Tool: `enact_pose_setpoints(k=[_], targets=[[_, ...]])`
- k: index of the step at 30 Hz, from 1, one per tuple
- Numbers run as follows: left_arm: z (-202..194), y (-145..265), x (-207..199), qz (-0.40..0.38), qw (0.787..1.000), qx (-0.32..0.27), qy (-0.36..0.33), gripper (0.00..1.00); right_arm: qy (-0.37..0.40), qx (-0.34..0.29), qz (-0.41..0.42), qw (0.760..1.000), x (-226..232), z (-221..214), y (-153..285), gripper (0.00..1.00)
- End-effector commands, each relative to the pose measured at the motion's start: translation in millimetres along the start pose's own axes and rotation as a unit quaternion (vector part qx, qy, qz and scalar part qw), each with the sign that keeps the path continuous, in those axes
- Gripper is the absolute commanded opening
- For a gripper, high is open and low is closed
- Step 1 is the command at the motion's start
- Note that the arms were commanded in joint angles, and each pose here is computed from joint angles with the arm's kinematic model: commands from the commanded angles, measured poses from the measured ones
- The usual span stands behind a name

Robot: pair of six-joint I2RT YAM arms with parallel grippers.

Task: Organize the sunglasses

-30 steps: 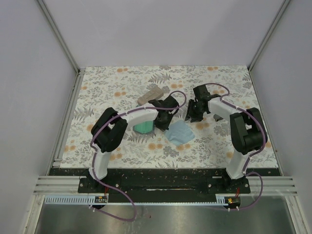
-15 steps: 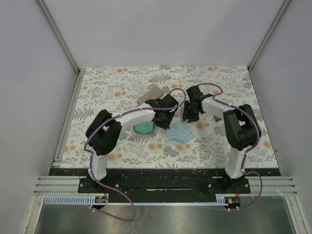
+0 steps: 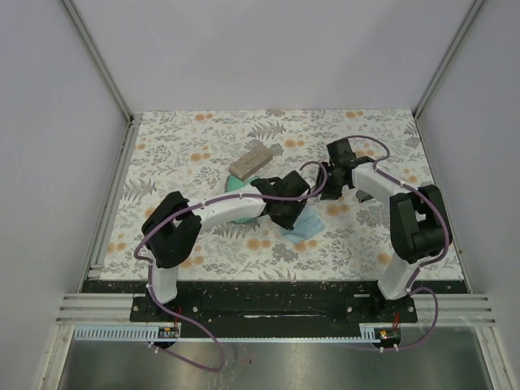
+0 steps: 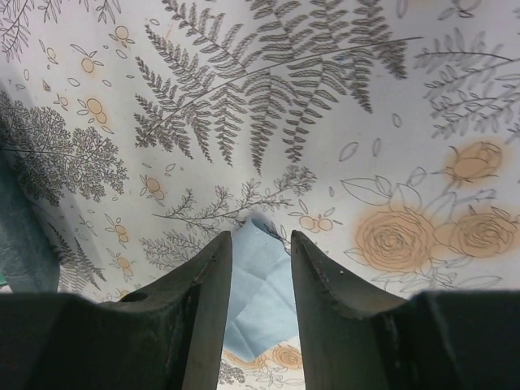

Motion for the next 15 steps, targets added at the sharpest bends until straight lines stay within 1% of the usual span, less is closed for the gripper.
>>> enact_pose_setpoints(k=[1,8,15], targets=[[15,17,-19,-0.030,0.999,-0.039,-0.019,0.00,-0.023,-0.021,0.035,0.999,1,10,23,0.43],[5,19,-44,-0.073,0.996,-0.039,-0.025,0.00,-0.031,-0.017,0.035,0.999,-13,0,31,0.43],[6,25,-52,-0.083,0.995,-0.045,-0.027,0.00,-0.032,0.005,0.041,0.999,-16,-15,30,0.43]])
Point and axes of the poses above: each gripper's point midway between its finger pads, its own y axis back along the fingers, its own x axis along the line the jaws close on, z = x × y, the point moved 1 cm from there along y, back along the fingers, and after that the axes turned 6 degrees about -y, right-handed, at the moved point
